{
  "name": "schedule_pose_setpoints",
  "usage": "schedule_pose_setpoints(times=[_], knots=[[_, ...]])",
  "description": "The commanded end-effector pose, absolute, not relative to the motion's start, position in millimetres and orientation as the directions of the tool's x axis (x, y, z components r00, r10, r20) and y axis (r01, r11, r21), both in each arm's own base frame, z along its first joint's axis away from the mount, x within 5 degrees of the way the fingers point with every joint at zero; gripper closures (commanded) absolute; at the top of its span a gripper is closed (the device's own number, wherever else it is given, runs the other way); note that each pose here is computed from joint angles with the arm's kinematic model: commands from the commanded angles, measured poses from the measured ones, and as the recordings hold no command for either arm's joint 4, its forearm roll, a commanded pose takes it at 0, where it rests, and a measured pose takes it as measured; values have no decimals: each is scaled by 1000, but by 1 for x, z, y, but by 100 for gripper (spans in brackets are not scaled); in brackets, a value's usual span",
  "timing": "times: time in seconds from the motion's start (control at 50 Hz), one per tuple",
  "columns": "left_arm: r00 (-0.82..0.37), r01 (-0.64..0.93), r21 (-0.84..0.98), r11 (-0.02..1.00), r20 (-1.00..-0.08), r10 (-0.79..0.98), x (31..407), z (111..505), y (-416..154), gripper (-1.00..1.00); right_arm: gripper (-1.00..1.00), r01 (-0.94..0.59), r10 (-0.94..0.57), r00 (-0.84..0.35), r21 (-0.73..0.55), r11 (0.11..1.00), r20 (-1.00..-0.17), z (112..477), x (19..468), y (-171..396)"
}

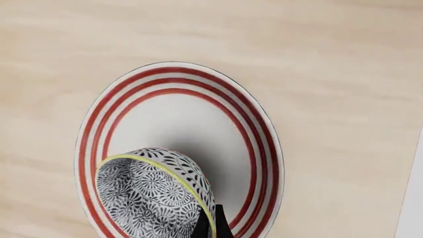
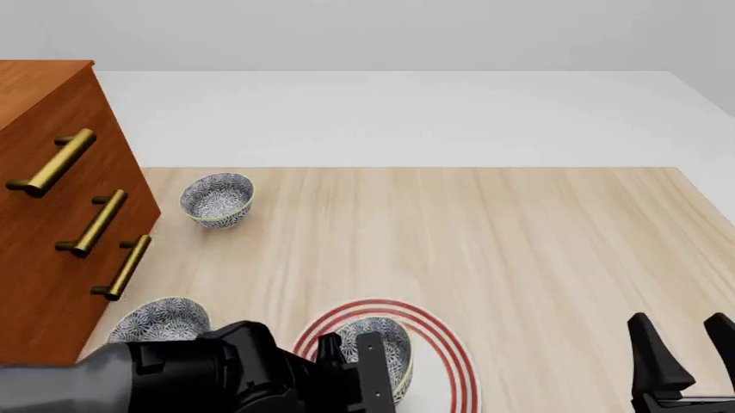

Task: Pick up the bowl and put it in the middle on the plate.

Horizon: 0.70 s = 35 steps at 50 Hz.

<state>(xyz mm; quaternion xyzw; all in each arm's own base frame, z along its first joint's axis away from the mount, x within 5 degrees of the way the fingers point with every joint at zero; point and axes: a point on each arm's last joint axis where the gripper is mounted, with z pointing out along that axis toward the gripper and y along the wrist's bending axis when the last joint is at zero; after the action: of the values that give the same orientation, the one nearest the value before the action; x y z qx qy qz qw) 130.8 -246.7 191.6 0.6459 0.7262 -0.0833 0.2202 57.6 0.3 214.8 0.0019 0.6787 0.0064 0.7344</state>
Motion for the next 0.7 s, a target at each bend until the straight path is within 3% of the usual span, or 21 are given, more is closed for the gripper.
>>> schedule_pose_setpoints(times=[0.02,0.06,0.08,0.7], knots=[[-72,973,168,158,-429,901,134,192,-247,100,-100,-7,12,79,11,1000,-997,215,58,0],[-74,972,170,162,-432,899,135,193,-246,100,-100,-7,12,79,11,1000,-997,215,58,0],[-74,972,171,163,-432,899,135,193,-246,-100,-100,-7,12,79,12,1000,-997,215,58,0],[-68,970,172,170,-479,875,129,217,-251,-100,-100,-7,12,79,11,1000,-997,215,58,0]])
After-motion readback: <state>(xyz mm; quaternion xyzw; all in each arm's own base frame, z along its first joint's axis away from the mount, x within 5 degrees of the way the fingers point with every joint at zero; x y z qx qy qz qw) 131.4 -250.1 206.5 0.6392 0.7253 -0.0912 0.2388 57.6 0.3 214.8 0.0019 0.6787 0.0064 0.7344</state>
